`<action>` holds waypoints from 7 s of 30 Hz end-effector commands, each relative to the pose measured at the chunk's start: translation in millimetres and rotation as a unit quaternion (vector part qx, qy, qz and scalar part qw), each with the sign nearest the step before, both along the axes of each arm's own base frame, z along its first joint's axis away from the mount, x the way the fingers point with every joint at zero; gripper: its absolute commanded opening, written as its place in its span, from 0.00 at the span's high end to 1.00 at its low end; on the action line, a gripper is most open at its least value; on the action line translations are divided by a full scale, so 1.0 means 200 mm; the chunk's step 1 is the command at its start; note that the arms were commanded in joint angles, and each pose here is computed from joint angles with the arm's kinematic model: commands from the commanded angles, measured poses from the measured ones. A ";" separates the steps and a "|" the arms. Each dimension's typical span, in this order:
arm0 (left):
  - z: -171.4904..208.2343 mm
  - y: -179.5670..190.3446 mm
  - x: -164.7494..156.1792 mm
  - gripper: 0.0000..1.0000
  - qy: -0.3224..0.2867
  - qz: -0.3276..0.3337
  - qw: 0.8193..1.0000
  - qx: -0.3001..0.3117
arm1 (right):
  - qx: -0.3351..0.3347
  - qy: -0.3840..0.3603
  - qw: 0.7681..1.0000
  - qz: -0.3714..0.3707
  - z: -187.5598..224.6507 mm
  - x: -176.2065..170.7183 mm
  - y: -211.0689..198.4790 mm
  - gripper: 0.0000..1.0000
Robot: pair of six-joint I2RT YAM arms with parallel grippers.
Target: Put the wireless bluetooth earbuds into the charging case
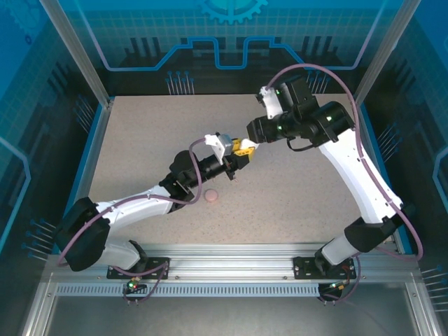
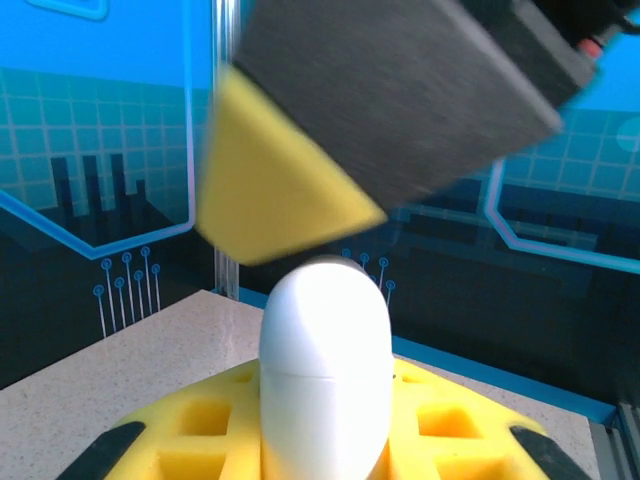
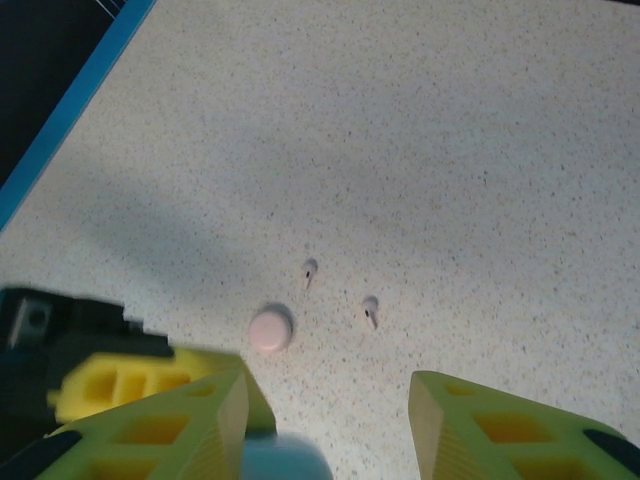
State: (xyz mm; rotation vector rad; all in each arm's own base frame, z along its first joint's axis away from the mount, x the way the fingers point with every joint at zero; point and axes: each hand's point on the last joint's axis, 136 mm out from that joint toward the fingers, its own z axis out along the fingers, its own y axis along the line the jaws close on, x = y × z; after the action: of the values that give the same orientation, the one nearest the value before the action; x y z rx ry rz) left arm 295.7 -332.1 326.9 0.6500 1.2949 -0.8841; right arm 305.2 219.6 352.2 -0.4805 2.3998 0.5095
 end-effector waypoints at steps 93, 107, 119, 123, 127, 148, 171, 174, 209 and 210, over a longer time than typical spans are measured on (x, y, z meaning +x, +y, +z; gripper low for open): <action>-0.48 0.92 0.58 0.01 0.466 0.340 0.812 -0.091 | 0.009 0.142 0.959 -0.244 -0.89 -0.07 -0.05 0.22; -0.50 1.38 0.58 0.01 0.509 0.367 0.763 -0.155 | -0.106 0.210 0.970 -0.061 -1.39 0.10 0.56 0.23; -0.48 1.53 0.52 0.01 0.498 0.396 0.758 -0.142 | -0.096 0.255 0.962 -0.020 -1.58 -0.01 0.81 0.24; -0.50 1.52 0.51 0.01 0.503 0.393 0.756 -0.143 | -0.100 0.260 0.960 -0.017 -1.59 -0.08 0.81 0.25; -0.50 1.52 0.50 0.01 0.503 0.391 0.756 -0.149 | -0.096 0.260 0.961 -0.015 -1.57 -0.14 0.81 0.25; -0.48 1.50 0.51 0.01 0.501 0.381 0.763 -0.148 | -0.132 0.236 0.963 0.004 -1.46 -0.30 0.80 0.24; -0.30 1.49 0.48 0.01 0.474 0.371 0.789 -0.127 | -0.270 0.177 0.941 0.099 -1.44 -0.19 0.79 0.21; -0.30 1.49 0.48 0.01 0.472 0.371 0.790 -0.127 | -0.285 0.178 0.935 0.116 -1.49 -0.19 0.80 0.21; -0.31 1.54 0.45 0.01 0.461 0.389 0.787 -0.127 | -0.293 0.227 0.922 0.110 -1.73 -0.25 0.85 0.34; -0.30 1.54 0.44 0.01 0.461 0.389 0.787 -0.128 | -0.295 0.227 0.922 0.108 -1.73 -0.25 0.84 0.35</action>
State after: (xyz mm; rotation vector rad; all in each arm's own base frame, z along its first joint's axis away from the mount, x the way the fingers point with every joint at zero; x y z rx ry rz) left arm 387.9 -28.3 254.9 -0.6553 2.0595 -0.6396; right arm 267.5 387.7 18.0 -0.9719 2.9299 -0.0160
